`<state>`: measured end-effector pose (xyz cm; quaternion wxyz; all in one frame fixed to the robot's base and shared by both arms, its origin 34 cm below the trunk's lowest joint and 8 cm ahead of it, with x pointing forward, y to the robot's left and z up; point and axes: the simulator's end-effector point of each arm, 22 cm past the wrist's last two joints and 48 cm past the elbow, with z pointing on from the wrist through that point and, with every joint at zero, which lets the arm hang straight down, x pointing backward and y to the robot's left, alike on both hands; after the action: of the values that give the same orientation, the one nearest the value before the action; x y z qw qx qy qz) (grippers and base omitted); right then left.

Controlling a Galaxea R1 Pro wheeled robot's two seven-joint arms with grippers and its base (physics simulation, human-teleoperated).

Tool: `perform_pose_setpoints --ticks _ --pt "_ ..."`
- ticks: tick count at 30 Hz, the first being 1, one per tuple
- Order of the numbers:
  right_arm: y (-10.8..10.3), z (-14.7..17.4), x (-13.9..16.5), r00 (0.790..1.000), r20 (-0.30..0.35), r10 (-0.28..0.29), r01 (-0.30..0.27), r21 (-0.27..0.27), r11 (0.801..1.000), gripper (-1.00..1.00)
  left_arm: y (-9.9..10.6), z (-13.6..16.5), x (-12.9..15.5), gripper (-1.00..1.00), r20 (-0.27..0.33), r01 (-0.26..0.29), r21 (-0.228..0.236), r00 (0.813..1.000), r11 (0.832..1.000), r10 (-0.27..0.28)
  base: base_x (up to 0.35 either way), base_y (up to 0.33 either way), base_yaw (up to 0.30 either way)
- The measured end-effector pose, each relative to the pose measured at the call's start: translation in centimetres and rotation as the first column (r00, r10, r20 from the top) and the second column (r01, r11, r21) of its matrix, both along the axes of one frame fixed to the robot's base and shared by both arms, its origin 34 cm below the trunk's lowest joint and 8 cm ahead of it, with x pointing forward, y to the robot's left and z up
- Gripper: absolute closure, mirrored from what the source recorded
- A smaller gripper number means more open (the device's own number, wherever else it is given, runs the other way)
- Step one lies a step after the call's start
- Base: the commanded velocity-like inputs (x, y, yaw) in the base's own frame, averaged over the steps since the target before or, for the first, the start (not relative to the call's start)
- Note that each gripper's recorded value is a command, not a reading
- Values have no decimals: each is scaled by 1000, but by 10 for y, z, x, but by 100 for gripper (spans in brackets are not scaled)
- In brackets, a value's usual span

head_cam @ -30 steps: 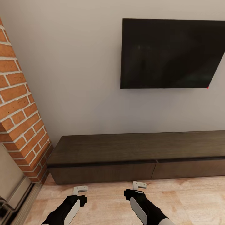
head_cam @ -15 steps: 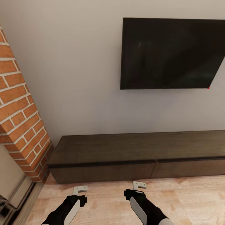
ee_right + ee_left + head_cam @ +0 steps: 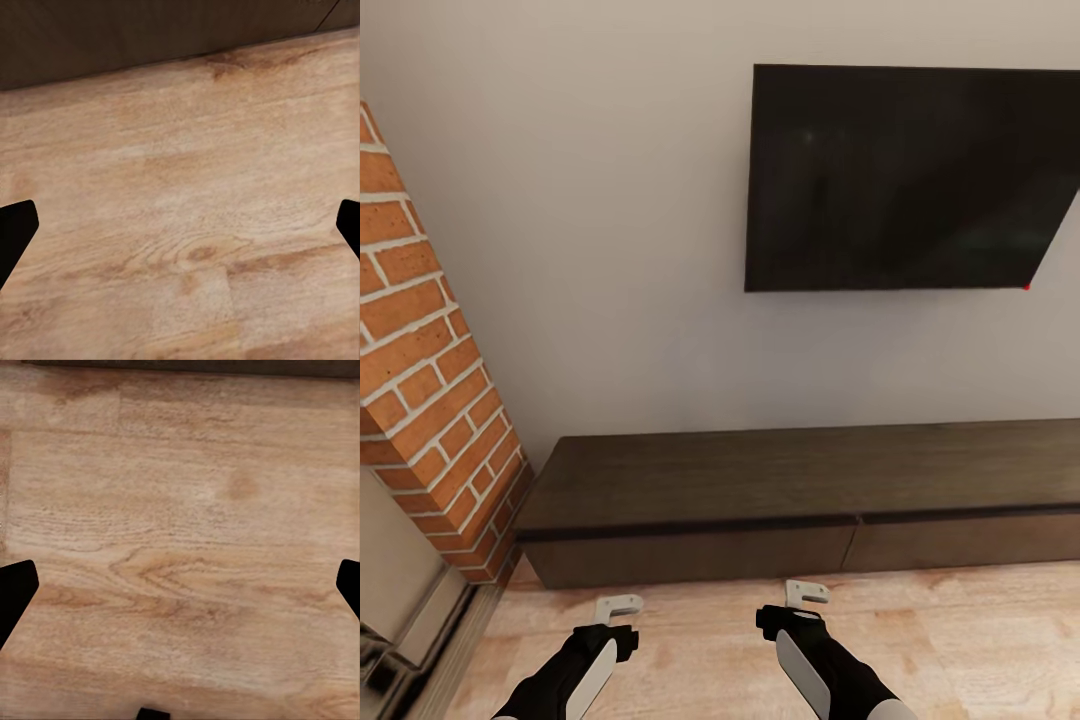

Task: Place each of the two pumpkins and all three candles from the living room inside a cabinet in the living room (use any cabinet), then make sure every cabinet is closed, and position the cauldron so it is next to a table in the living room.

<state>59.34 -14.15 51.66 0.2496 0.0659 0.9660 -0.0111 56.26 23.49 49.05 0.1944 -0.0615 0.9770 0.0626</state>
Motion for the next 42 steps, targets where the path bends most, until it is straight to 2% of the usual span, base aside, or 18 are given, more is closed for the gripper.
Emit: perform_pose_setpoints --ticks 18,22,23,28,32,34,37,38,42 --pt "-1 33 3 1000 2 0 0 -2 1000 -100 0 32 2 -100 -3 -2 -1 1000 1000 2 0 0 0" --pt "-2 42 8 1000 23 -5 5 -4 1000 -100 5 33 -6 -100 -26 -6 8 1000 1000 6 0 0 0" --pt "-3 43 7 1000 26 -9 9 -6 1000 -100 12 30 -12 -100 -42 -13 17 999 1000 14 0 0 0" --pt "-11 39 -6 1000 -3 -24 24 -19 1000 -100 20 31 -23 -100 -63 -17 32 998 999 19 0 0 0" --pt "-28 28 -24 998 -23 -52 51 -57 997 -100 43 15 -60 -100 -128 -26 83 991 996 37 0 0 0" --pt "-36 24 -34 997 -38 -63 60 -75 995 -100 54 10 -76 -100 -143 -32 108 989 994 47 0 0 0" --pt "-51 16 -51 995 -60 -79 72 -109 991 -100 68 6 -93 -100 -135 -51 138 988 989 70 0 0 0" --pt "-67 4 -72 992 -89 -94 80 -147 986 -100 83 -2 -120 -100 -154 -64 171 984 983 91 0 0 0" --pt "-77 2 -89 988 -119 -102 80 -171 982 -100 96 -1 -143 -100 -163 -71 201 981 977 105 0 0 0"
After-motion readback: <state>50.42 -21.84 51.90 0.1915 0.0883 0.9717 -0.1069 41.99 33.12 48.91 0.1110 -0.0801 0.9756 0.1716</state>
